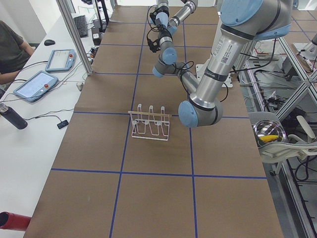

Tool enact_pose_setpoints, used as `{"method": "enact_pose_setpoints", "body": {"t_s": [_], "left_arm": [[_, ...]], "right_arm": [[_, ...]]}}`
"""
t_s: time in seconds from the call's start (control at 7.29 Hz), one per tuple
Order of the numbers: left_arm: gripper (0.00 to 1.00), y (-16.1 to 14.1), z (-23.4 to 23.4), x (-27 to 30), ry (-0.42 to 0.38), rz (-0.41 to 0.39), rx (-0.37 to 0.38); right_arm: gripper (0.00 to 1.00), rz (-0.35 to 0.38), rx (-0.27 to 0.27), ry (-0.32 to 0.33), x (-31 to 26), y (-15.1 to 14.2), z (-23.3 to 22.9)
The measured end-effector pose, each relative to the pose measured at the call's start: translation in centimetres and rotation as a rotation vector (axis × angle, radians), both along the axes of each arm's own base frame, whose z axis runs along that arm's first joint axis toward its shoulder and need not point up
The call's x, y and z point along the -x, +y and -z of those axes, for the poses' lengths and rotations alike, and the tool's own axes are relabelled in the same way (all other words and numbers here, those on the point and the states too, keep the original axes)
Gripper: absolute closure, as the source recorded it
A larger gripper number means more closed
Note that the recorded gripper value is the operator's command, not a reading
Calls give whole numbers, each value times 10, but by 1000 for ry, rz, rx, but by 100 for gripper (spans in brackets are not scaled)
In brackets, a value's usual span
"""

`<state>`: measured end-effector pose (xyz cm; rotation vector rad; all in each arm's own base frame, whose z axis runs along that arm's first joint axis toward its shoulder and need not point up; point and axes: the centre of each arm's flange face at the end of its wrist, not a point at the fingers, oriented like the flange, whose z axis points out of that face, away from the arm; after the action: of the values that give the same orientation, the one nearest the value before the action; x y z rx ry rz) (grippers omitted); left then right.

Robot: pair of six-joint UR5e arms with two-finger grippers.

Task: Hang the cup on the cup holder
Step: 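Close the left gripper on the cup's base beside the right gripper, then open the right gripper and pull it back while the left gripper holds the cup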

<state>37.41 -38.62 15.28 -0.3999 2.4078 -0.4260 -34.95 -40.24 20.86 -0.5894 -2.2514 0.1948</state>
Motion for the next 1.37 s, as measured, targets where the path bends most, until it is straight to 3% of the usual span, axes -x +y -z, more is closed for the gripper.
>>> {"method": "enact_pose_setpoints", "body": {"t_s": [0.14,0.27,0.41,0.96,1.1,1.37], "left_arm": [[100,1,-1,-1,-1,-3,1],[100,1,-2,-1,-2,-7,4],[100,2,-2,-1,-1,-11,6],[100,2,-4,0,-11,-4,5],[100,-3,-9,4,-28,32,-7],[100,-22,-36,19,-132,185,-68]], "right_arm": [[100,0,0,0,0,0,0],[6,-1,0,0,0,0,0],[0,-3,1,-1,0,0,-1],[0,-49,-6,-7,-20,-10,-14],[0,-94,-22,1,-36,-16,-29],[0,-232,-132,75,-71,-21,-74]]}}
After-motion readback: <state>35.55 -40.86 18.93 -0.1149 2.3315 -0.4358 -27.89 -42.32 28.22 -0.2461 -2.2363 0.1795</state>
